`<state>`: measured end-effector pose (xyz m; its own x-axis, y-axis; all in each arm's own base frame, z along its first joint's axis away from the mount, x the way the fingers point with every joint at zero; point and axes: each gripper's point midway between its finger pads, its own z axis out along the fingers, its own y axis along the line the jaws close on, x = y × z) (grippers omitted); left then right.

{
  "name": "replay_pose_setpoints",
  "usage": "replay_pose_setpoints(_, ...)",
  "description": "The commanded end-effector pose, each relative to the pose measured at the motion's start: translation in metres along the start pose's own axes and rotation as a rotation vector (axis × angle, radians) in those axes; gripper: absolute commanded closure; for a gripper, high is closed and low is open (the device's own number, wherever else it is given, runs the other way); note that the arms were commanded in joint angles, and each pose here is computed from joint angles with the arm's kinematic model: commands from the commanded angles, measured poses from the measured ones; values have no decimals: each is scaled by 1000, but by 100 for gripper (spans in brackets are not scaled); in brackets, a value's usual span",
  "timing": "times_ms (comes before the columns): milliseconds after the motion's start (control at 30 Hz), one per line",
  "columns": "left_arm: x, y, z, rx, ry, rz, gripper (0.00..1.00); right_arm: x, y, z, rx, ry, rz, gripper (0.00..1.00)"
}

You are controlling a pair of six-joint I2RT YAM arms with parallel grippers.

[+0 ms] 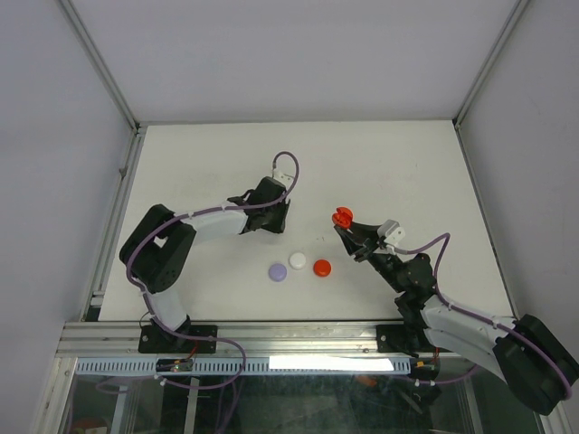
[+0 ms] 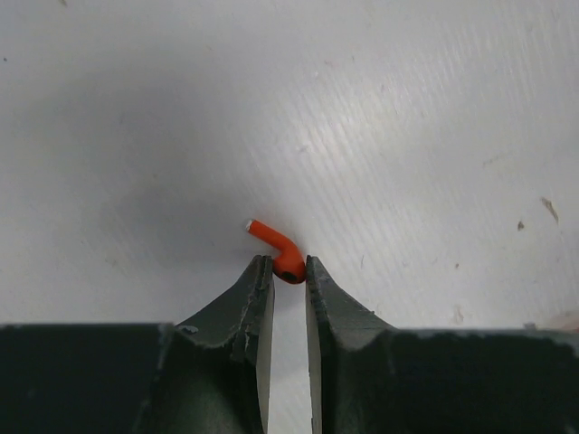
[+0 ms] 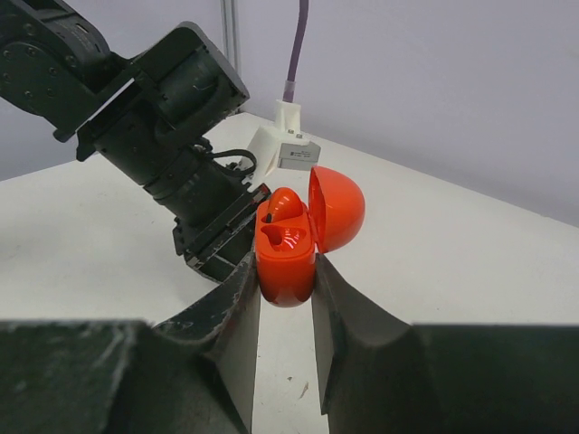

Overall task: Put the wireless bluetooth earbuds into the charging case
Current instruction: Move the earbud to the center of the board.

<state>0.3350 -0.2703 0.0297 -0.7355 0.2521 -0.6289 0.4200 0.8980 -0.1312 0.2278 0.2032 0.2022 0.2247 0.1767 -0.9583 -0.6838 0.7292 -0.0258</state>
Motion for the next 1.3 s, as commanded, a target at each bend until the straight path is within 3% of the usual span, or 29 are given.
replay_pose_setpoints(0, 6, -13, -26, 72, 18, 39, 84, -17, -1, 2, -3, -60, -16, 100)
replay_pose_setpoints(267, 24, -2, -31, -18, 59, 30, 78, -16, 0, 2, -4, -55, -14, 100)
replay_pose_setpoints(567, 28, 10, -33, -114, 68, -18, 65, -15, 0, 3, -4, -51, -13, 100)
replay_pose_setpoints(1067, 10, 52, -46, -316, -10, -65, 65, -14, 0, 3, -5, -48, -11, 100)
replay_pose_setpoints(1267, -10, 60, -43, -324, -74, -104, 62, -14, 0, 3, -4, -49, -10, 100)
